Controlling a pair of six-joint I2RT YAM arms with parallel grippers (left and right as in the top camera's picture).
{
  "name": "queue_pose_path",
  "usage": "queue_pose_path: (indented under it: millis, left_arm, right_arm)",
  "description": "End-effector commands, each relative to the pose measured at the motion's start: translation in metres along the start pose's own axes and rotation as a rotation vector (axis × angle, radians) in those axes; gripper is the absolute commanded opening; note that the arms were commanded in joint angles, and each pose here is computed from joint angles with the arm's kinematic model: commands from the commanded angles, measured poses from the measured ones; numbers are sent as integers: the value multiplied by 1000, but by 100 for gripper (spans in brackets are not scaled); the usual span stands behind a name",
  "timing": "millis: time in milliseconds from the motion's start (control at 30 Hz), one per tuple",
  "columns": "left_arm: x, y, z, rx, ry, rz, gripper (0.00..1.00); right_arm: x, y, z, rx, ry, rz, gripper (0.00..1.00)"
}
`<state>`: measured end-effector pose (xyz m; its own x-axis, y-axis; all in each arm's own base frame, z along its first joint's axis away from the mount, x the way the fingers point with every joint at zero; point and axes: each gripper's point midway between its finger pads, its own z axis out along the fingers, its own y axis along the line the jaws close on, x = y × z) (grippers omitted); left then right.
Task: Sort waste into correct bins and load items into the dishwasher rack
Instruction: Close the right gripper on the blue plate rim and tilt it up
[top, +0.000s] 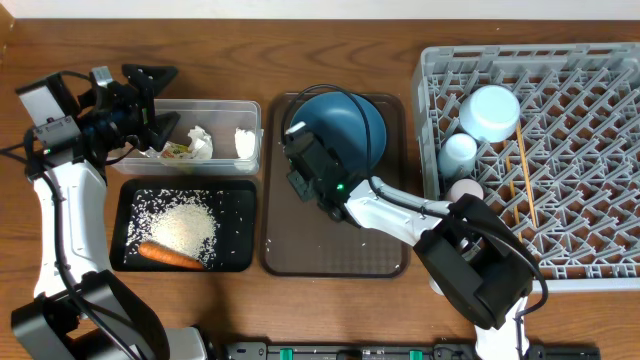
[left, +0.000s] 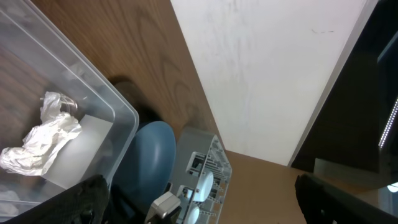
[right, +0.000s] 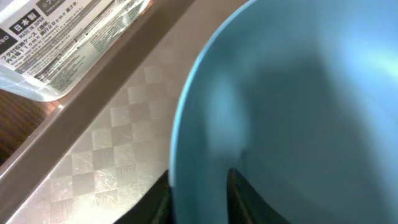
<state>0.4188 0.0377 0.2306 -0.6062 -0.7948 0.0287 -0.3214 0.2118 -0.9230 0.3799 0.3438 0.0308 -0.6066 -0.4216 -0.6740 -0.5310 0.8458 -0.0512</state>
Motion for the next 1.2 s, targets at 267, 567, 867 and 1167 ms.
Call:
queue_pose_path:
  millis: [267,567,867,1167]
  left_arm:
    - [1,1,0,2,7,-6,98]
    - [1,1,0,2,7,-6,98]
    - [1,1,0,2,7,-6,98]
    - [1,1,0,2,7,-6,98]
  right_arm:
    - [-11,-4,-10,22,-27,-7,27]
    - [-8,1,-11,-5,-10,-34,36]
    - [-16,-2,-25,-4,-19,-55,38]
    - [-14,-3,-28,-4,-9,-57,39]
